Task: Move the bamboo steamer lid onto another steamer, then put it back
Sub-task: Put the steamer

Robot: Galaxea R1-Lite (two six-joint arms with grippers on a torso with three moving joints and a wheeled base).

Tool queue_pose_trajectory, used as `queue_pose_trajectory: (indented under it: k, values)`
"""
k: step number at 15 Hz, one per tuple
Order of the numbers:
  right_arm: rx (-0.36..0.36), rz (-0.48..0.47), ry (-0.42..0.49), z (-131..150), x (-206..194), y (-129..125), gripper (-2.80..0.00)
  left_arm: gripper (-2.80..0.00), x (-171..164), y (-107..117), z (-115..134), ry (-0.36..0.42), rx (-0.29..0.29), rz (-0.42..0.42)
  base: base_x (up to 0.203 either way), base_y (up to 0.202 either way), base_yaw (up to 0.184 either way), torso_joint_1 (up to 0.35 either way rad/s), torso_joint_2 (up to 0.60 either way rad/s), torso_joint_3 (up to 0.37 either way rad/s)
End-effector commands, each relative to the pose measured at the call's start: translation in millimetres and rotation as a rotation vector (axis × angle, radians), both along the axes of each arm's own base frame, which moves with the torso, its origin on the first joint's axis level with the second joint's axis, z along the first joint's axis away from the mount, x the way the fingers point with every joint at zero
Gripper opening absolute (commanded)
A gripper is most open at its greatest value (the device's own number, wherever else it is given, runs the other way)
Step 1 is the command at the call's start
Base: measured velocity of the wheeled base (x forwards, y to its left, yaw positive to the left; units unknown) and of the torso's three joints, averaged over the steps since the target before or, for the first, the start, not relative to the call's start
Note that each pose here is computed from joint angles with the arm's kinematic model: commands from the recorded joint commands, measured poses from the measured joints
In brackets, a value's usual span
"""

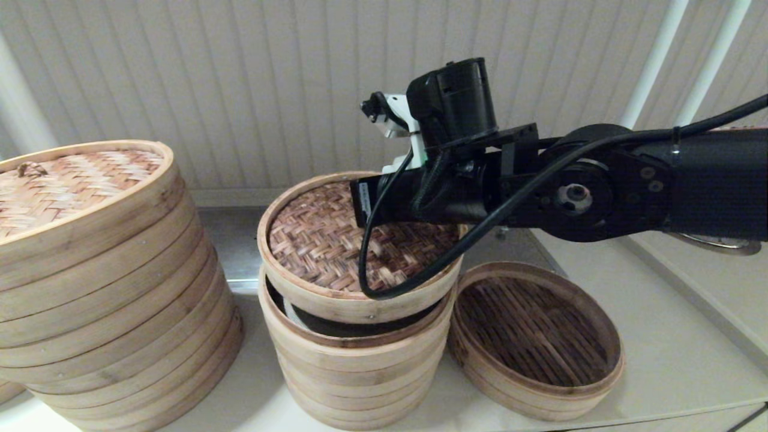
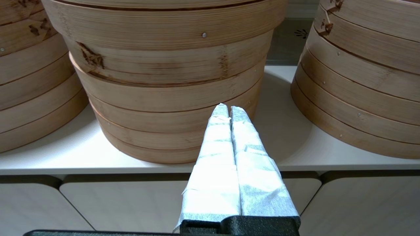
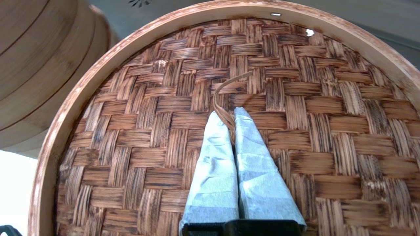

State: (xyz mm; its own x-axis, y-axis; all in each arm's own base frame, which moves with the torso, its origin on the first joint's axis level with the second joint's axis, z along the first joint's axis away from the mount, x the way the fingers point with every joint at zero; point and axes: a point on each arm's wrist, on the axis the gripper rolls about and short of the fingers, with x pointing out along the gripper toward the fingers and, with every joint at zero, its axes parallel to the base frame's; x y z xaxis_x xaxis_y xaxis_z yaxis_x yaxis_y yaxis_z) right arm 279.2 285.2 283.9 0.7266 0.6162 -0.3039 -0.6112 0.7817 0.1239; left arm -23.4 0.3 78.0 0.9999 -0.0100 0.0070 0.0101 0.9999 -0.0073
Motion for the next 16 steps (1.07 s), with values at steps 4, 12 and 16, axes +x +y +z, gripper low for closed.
queue_pose_trajectory:
  k: [4,12,16]
  values:
    - [-0.017,0.019,0.017,-10.6,-0.4,11.8,-2.80,-2.80,0.0,0.0,0.1,-0.001,0.000,0.001,0.000,0.000,0.000,0.000,0.00,0.000]
    - [-0.034,0.019,0.040,-20.6,1.4,13.7,-2.80,-2.80,0.0,0.0,0.1,-0.001,-0.001,0.001,0.000,0.000,0.000,0.000,0.00,0.000]
    - [-0.032,0.017,0.039,-16.2,-5.0,6.8,-2.80,-2.80,0.0,0.0,0.1,-0.001,-0.001,0.001,0.000,0.000,0.000,0.000,0.00,0.000]
